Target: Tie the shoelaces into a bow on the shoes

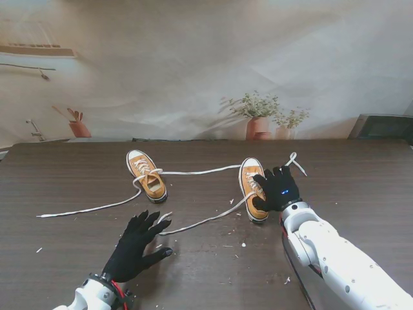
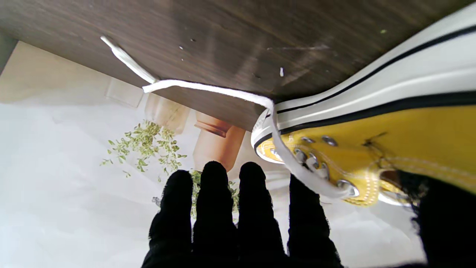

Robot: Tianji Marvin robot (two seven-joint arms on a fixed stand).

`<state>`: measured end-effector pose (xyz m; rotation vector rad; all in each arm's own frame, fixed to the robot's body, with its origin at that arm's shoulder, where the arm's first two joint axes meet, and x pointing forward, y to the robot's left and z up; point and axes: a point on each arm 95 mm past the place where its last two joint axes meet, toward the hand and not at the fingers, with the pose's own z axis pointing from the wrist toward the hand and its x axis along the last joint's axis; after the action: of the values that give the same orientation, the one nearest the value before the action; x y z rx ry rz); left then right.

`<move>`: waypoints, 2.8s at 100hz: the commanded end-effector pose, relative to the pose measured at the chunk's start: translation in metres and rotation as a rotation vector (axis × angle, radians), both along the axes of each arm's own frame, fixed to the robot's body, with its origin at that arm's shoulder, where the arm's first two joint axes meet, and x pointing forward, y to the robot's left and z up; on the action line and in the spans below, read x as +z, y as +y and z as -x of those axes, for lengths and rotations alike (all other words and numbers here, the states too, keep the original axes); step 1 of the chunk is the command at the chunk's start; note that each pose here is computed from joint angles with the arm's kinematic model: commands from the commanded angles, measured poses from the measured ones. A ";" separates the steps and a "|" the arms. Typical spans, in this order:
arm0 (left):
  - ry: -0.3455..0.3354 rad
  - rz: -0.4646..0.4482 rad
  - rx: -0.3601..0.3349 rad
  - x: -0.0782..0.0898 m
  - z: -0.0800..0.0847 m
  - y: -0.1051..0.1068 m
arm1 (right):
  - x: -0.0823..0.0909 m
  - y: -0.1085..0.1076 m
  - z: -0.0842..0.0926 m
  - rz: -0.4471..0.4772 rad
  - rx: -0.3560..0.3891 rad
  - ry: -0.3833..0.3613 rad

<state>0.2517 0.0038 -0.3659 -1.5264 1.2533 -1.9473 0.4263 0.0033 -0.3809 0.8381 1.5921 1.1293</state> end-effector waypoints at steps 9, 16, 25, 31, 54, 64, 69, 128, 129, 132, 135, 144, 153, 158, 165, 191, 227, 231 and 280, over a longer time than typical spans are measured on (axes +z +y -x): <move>0.004 0.005 -0.018 0.001 0.002 -0.002 | -0.004 0.003 0.004 0.006 0.000 0.021; 0.004 0.007 -0.020 0.001 0.003 -0.003 | -0.004 0.003 0.001 0.009 -0.003 0.024; 0.001 0.009 -0.021 0.002 0.003 -0.003 | -0.005 0.002 -0.006 0.007 -0.006 0.022; -0.002 0.011 -0.022 0.002 0.003 -0.003 | -0.006 0.001 -0.011 0.006 -0.004 0.012; -0.001 0.011 -0.020 0.002 0.003 -0.004 | -0.012 0.002 -0.026 0.009 0.006 -0.018; -0.001 0.011 -0.019 0.002 0.003 -0.004 | -0.014 0.003 -0.030 -0.009 0.028 -0.069; -0.001 0.011 -0.017 0.002 0.003 -0.003 | -0.015 0.004 -0.031 -0.021 0.032 -0.081; -0.017 0.015 -0.013 0.005 0.005 -0.002 | -0.017 0.017 -0.023 -0.191 0.094 -0.173; -0.017 0.015 -0.013 0.005 0.005 -0.001 | -0.016 0.018 -0.023 -0.195 0.096 -0.174; -0.018 0.015 -0.013 0.005 0.005 -0.001 | -0.014 0.020 -0.021 -0.207 0.102 -0.175; -0.019 0.015 -0.013 0.005 0.005 -0.001 | -0.012 0.022 -0.018 -0.222 0.107 -0.176; -0.024 0.016 -0.013 0.006 0.006 0.000 | -0.005 0.030 -0.010 -0.268 0.124 -0.185; -0.031 0.018 -0.010 0.007 0.007 0.002 | 0.002 0.039 0.000 -0.302 0.154 -0.204; -0.035 0.020 -0.010 0.008 0.007 0.002 | 0.007 0.045 0.007 -0.312 0.179 -0.220; -0.041 0.022 -0.010 0.009 0.008 0.002 | 0.014 0.054 0.018 -0.328 0.205 -0.235; -0.055 0.031 -0.019 0.012 0.013 0.003 | 0.026 0.087 0.055 -0.396 0.247 -0.230; -0.074 0.041 -0.025 0.016 0.017 0.004 | 0.043 0.148 0.094 -0.545 0.323 -0.208; -0.077 0.042 -0.025 0.016 0.017 0.004 | 0.046 0.154 0.098 -0.566 0.332 -0.203; -0.101 0.052 -0.021 0.021 0.022 0.009 | 0.051 0.171 0.116 -0.604 0.349 -0.226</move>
<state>0.2315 0.0150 -0.3467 -1.4264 1.1771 -2.0531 0.3058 0.1864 -0.3233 0.7549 1.2312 1.9958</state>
